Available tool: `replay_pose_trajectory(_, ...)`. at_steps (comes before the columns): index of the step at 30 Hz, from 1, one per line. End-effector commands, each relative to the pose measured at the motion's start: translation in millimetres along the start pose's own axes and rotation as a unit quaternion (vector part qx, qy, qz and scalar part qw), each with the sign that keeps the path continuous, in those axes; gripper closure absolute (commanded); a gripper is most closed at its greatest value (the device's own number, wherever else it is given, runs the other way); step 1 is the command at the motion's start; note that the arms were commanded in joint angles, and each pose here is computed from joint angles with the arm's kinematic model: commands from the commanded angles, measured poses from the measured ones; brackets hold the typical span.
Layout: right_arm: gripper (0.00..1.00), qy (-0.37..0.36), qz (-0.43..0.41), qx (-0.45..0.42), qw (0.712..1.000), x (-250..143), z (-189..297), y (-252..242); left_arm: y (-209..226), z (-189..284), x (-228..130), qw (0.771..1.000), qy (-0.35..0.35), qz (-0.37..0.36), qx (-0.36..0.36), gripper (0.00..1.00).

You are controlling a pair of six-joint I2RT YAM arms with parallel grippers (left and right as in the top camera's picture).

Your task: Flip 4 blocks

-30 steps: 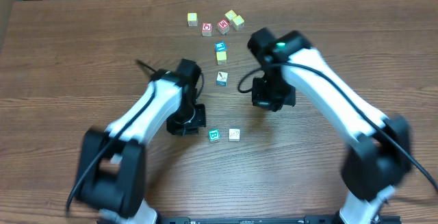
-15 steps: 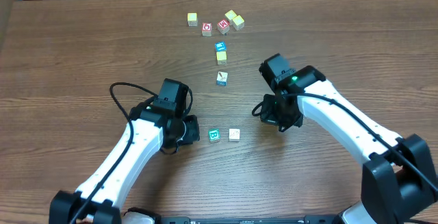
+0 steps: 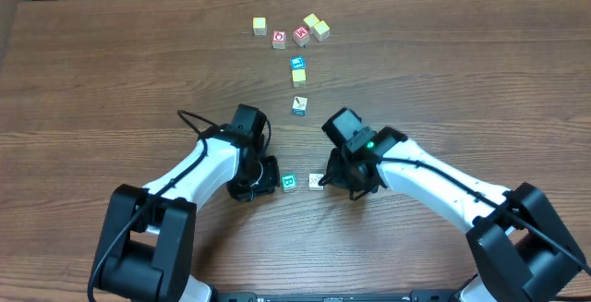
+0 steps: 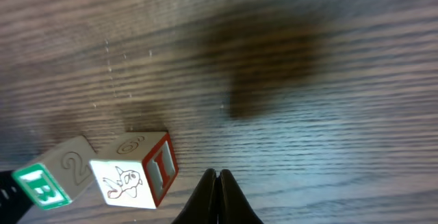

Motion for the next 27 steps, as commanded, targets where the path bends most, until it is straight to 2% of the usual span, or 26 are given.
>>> replay_pose_trajectory(1,0.96,-0.020,-0.027,-0.004,0.999,1,0,-1,-19,2,5,0.999,-0.003,-0.032,-0.016,0.96)
replay_pose_trajectory(8,0.96,-0.043,-0.023,0.010,0.999,8,-1,7,-28,-2,3,0.999,-0.007,-0.050,-0.020,0.96)
replay_pose_trajectory(15,0.96,-0.044,0.002,0.031,0.999,-9,-15,24,-32,-2,7,0.998,-0.017,-0.054,-0.028,0.96)
replay_pose_trajectory(27,0.96,-0.064,0.025,0.049,0.996,-3,-14,33,-34,-2,9,0.998,-0.023,-0.055,-0.032,0.96)
Point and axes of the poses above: each gripper's point midway between its finger pads, its own z axis back along the fingers, its own y axis along the line the jaws close on, x = y × z, the point moved 4 cm from there along z, back along the fingers, and after that the axes turned 9 degrees about z, right-handed, at the moved point
